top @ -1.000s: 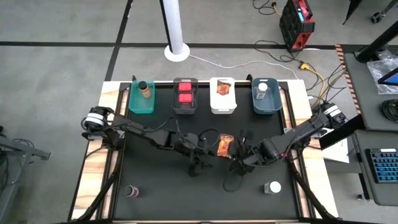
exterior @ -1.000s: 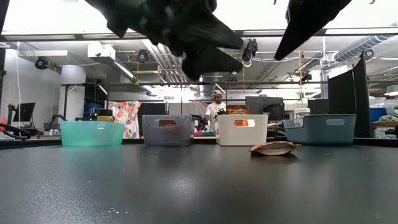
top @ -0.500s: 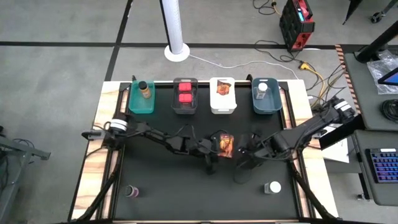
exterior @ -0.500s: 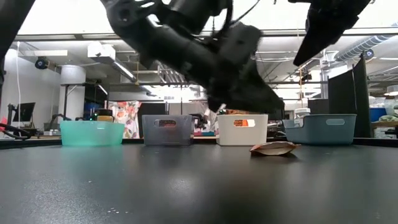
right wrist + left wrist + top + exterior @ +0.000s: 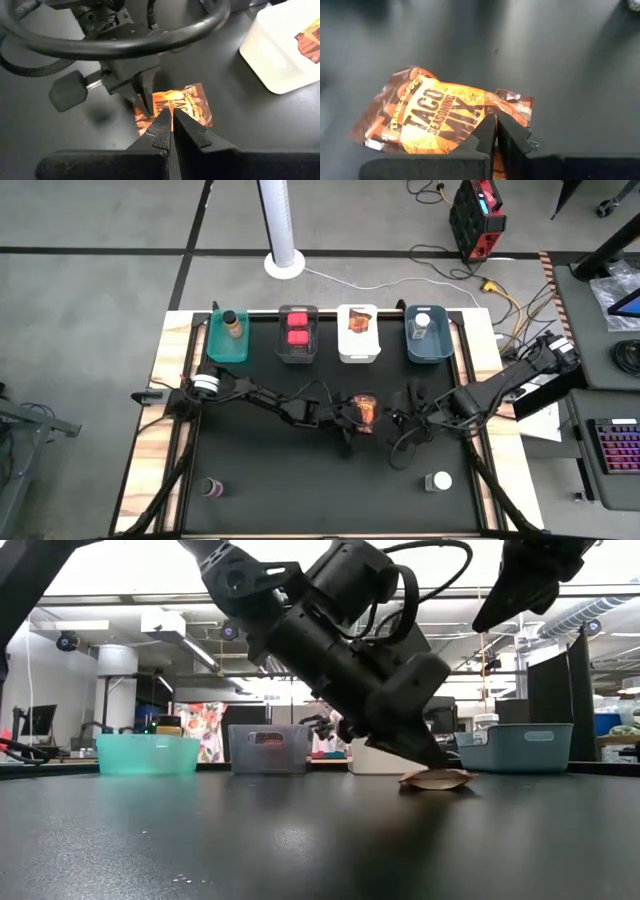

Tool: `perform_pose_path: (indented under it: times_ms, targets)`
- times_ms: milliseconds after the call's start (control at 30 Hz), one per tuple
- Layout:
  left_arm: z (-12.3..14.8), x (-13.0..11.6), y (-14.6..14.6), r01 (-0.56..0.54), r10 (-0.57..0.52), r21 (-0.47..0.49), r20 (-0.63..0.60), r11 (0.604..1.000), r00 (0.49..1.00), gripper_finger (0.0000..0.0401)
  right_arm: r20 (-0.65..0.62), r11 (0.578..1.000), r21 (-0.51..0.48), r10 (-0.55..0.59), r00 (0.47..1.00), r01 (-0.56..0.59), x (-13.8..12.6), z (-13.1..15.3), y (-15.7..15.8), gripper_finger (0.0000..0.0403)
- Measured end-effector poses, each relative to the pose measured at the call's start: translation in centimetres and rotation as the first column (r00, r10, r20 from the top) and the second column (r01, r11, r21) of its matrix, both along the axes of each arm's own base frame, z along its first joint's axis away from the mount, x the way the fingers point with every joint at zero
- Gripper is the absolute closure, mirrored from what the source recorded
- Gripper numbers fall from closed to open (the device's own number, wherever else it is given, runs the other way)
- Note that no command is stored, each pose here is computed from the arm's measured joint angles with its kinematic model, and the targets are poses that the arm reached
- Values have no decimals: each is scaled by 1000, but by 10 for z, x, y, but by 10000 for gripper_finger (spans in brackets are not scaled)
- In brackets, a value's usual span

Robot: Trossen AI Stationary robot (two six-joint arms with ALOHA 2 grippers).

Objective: Sort spices by type
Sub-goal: Put the orange seasoning pack into the white bin

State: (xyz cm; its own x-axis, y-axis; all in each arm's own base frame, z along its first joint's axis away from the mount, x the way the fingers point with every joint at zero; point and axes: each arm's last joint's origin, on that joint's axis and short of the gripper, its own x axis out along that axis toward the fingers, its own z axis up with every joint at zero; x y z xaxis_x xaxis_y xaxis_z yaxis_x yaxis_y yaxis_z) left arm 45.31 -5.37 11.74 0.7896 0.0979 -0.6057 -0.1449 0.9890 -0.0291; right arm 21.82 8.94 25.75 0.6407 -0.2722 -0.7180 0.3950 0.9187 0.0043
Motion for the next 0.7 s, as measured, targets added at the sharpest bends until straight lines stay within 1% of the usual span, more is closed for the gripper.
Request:
perform_pose_path:
  times_ms: [133, 200, 333, 433, 567, 700]
  targets:
    - [-5, -1, 1, -1, 1, 4, -32, 1000, 999, 401, -1, 1000, 12, -16, 1000, 16, 1, -2, 0, 394]
    - [-6, -3, -2, 24, -24, -8, -57, 1000, 998, 401, -3, 999, 32, -32, 999, 32, 0, -2, 0, 394]
    - [-10, -10, -11, 98, -101, -29, -137, 995, 985, 401, -18, 990, 129, -53, 998, 55, 1, -3, 1, 394]
    - [-14, -17, -22, 177, -175, -9, -191, 984, 966, 401, -48, 976, 208, -62, 997, 71, 3, -6, -1, 394]
    - [-18, -23, -34, 283, -272, 23, -209, 959, 939, 401, -129, 953, 288, -60, 990, 95, 10, -17, -7, 394]
    - [-20, -26, -40, 356, -334, 66, -222, 932, 916, 401, -213, 932, 339, -55, 975, 126, 18, -36, -14, 393]
